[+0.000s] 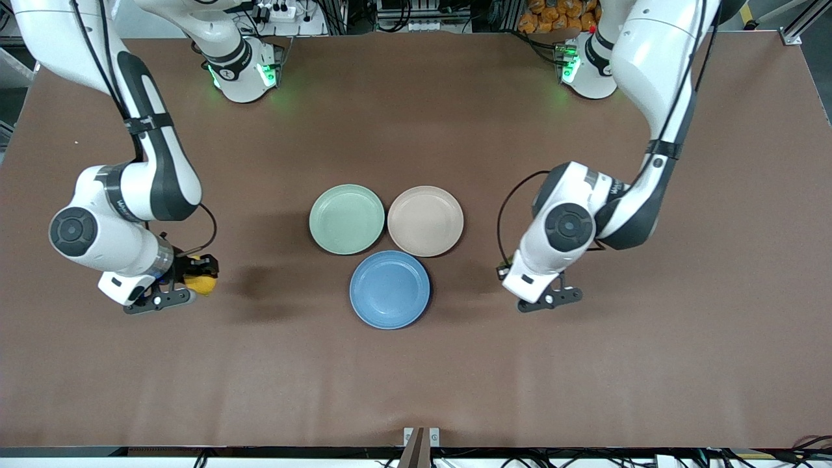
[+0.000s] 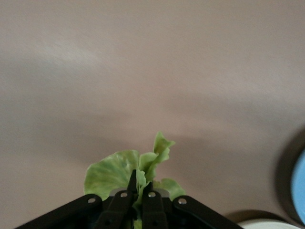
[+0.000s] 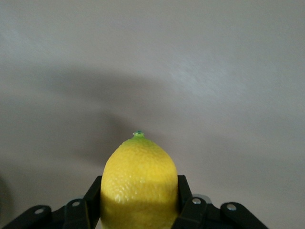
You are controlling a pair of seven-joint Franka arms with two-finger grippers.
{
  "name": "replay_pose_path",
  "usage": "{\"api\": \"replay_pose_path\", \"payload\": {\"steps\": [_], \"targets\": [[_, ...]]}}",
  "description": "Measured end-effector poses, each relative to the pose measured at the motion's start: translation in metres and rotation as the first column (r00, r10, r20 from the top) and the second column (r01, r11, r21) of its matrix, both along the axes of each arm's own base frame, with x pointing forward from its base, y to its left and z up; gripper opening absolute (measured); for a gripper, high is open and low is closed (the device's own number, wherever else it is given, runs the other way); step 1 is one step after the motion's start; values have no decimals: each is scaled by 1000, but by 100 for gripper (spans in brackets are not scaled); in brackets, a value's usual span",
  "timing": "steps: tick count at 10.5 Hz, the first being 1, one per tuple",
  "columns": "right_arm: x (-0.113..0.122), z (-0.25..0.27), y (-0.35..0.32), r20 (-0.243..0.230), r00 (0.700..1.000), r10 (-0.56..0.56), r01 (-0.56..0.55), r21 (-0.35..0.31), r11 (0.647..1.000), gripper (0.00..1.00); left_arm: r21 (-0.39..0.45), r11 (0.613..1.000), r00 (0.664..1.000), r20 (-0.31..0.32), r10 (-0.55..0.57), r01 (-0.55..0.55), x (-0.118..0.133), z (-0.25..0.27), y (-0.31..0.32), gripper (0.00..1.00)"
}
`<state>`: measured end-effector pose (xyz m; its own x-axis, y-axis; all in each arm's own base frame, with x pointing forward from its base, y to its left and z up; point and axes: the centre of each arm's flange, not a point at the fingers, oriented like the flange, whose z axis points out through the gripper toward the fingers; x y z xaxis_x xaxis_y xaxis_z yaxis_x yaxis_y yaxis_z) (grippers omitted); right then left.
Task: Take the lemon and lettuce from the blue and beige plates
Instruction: 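Lift the lemon with the right gripper while the left gripper lifts lettuce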
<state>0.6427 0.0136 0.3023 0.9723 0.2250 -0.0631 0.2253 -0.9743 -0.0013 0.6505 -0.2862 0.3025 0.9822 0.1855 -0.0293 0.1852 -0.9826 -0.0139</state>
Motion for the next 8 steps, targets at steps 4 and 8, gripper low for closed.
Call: {"api": "replay_pose_path", "payload": {"steps": [4,8], "targets": [[-23,-29,-65,-65,993,-96,97,4,995,64,15,992,992,3,-126,126,28,3,78,4],[-44,-65,-92,-33,987,-159,159,8,987,64,6,974,974,-13,-226,226,50,-3,183,4]]}}
